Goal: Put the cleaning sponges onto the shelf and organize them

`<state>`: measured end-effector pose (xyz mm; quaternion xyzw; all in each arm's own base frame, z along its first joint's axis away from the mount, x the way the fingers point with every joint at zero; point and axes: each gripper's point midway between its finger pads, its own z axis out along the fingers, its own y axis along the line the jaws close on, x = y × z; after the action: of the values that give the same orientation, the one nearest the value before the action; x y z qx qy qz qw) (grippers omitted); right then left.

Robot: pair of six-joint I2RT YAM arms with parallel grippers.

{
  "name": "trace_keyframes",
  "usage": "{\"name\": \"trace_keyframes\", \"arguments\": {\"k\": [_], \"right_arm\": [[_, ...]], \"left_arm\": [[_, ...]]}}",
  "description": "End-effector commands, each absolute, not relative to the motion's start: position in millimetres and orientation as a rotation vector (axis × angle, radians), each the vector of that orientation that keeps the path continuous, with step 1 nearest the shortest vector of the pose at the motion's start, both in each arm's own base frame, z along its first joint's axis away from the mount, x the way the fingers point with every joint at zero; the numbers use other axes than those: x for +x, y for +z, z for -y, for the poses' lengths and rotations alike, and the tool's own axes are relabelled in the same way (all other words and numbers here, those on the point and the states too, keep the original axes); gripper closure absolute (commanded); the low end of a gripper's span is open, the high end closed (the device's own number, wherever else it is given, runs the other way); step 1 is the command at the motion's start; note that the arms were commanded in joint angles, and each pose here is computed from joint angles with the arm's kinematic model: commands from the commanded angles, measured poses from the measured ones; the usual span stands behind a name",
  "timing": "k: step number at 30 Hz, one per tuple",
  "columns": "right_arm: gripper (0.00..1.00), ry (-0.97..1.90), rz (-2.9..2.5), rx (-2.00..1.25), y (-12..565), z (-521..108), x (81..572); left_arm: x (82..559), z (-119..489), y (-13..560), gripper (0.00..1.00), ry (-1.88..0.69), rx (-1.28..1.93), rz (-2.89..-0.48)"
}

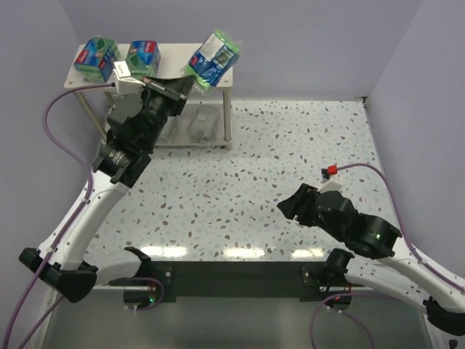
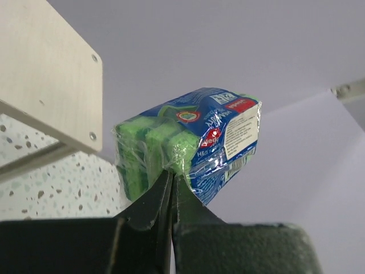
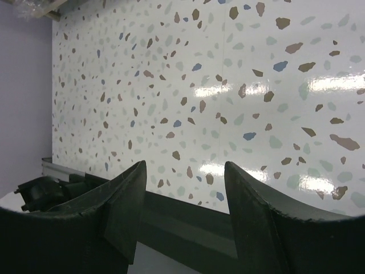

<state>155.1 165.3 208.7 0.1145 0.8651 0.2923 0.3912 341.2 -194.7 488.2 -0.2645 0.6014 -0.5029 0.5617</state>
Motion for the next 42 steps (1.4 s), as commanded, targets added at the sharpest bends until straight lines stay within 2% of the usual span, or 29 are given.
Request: {"name": "trace_keyframes", "arguments": {"k": [1,2,4,5,7,8,18,31,33,36,38,39,40,42], "right_arm": [[0.4,0.742,-2.136,0.321,225,-159,161],[0.4,0.742,-2.132,0.32,225,-158,161],[0.4,0.739,-2.131,0.317,225,-158,161],[0.4,0.74,-2.13,0.316,225,-157,161],[0.4,0.741,-2.127,0.318,225,-157,161],[0.4,0.743,-2.129,0.315,224,-157,160],[0.39,0.747,-2.115,0.314,225,-151,158],[0.37,0.757,-2.121,0.293,222,-154,156],[0.36,0.756,-2.124,0.291,221,-153,155],[0.35,0.76,-2.128,0.287,219,-154,154],[0.34,0.76,-2.132,0.287,217,-154,154],[0.34,0.764,-2.134,0.287,217,-154,153],[0.34,0.763,-2.133,0.287,216,-153,153],[0.34,0.764,-2.137,0.288,214,-153,152]], "left_arm": [[383,144,485,1.0,-0.935,-0.968,-1.289],[383,139,507,1.0,-0.963,-1.02,-1.234],[404,139,492,1.0,-0.87,-1.078,-1.275],[403,137,517,1.0,-0.924,-1.122,-1.22],[422,141,503,1.0,-0.85,-1.157,-1.252],[424,139,516,1.0,-0.871,-1.177,-1.215],[460,141,457,1.0,-0.744,-1.385,-1.268],[468,135,448,0.99,-0.716,-1.43,-1.23],[470,136,449,0.94,-0.719,-1.425,-1.22],[475,139,457,0.78,-0.768,-1.404,-1.196],[474,140,454,0.73,-0.776,-1.397,-1.202],[475,142,461,0.68,-0.806,-1.382,-1.185],[475,143,455,0.59,-0.795,-1.368,-1.201],[469,142,465,0.52,-0.832,-1.359,-1.18]]}}
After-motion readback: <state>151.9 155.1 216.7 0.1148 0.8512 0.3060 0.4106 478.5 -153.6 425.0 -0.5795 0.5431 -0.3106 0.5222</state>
